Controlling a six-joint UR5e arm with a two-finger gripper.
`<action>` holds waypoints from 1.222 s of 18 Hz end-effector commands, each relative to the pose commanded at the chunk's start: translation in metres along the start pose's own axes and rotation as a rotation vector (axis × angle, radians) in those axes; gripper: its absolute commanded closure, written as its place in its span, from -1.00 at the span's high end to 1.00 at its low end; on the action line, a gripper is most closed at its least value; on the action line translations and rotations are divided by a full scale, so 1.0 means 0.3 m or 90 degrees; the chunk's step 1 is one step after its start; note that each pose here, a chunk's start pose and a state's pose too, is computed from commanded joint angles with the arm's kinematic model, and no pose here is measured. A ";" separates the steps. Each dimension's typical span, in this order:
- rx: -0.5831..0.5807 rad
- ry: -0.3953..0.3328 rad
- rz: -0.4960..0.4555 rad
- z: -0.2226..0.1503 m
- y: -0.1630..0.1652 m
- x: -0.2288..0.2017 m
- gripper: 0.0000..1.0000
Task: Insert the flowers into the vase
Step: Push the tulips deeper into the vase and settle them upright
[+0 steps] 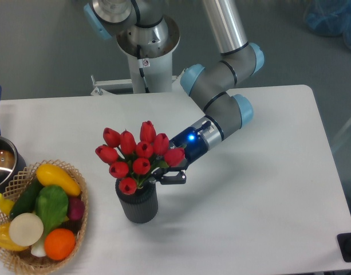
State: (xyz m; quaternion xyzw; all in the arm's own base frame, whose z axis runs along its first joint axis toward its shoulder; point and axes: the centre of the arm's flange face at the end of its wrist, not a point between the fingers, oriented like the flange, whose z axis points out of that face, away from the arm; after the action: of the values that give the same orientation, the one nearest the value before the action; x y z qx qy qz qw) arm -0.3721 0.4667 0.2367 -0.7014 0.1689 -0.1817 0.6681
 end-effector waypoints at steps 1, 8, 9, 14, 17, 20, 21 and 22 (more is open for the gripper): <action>0.000 0.000 0.002 0.000 0.000 0.000 -0.61; 0.000 0.000 0.006 0.000 0.011 -0.002 -0.53; 0.000 0.000 0.007 0.000 0.011 -0.002 -0.47; 0.000 -0.004 0.005 -0.011 0.011 -0.004 -0.29; 0.000 -0.004 0.004 -0.011 0.011 0.001 -0.25; 0.000 -0.004 0.005 -0.011 0.008 0.001 -0.13; 0.000 -0.005 0.008 -0.014 0.003 -0.001 -0.08; 0.000 -0.005 0.008 -0.014 0.003 -0.001 -0.02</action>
State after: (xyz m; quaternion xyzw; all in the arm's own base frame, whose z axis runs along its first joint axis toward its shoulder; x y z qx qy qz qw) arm -0.3743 0.4631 0.2359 -0.7010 0.1706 -0.1751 0.6699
